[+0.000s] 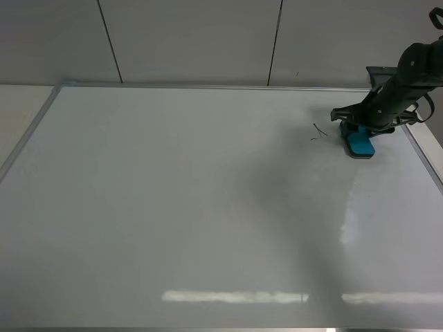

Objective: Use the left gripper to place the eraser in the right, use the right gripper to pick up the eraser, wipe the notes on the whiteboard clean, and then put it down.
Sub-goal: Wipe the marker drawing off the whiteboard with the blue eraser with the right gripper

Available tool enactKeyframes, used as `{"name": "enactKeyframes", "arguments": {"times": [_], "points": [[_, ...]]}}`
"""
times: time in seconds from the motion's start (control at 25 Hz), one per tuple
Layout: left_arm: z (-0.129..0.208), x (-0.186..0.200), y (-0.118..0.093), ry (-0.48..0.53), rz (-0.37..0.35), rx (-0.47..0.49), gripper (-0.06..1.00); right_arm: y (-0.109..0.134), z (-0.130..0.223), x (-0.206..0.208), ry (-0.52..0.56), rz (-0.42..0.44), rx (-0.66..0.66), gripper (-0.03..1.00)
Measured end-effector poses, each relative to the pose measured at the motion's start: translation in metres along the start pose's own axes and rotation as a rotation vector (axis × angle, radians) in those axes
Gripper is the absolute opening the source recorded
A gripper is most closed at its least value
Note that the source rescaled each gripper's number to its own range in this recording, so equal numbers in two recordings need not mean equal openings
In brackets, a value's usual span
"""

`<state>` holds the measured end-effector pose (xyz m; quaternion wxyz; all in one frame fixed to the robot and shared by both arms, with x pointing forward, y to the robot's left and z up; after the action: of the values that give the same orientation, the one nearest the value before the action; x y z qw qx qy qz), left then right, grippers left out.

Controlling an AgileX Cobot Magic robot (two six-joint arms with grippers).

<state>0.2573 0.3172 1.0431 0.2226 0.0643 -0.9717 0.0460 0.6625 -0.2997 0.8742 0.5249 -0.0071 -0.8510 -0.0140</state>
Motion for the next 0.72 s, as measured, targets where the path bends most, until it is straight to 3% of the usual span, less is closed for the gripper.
{"name": "enactKeyframes", "arguments": {"times": [0.48,0.72], "points": [[0.0,0.0,0.0,0.0,0.0,0.0,1.0,0.113,0.01,-0.004,0.03,-0.124,0.17,0.02],[0.0,0.0,0.0,0.0,0.0,0.0,1.0,0.123,0.008,-0.005,0.035,-0.13,0.189,0.02]]}}
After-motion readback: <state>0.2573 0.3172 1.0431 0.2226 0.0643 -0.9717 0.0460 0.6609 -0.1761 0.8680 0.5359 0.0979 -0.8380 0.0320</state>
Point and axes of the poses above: a point on each arm's last joint axis where the gripper is mounted, x pointing back along that axis away from the gripper, y along the wrist's bending axis when the last joint is at zero, z = x × y, the point moved 3 cm from there along -x, pointing out along that axis toward the gripper
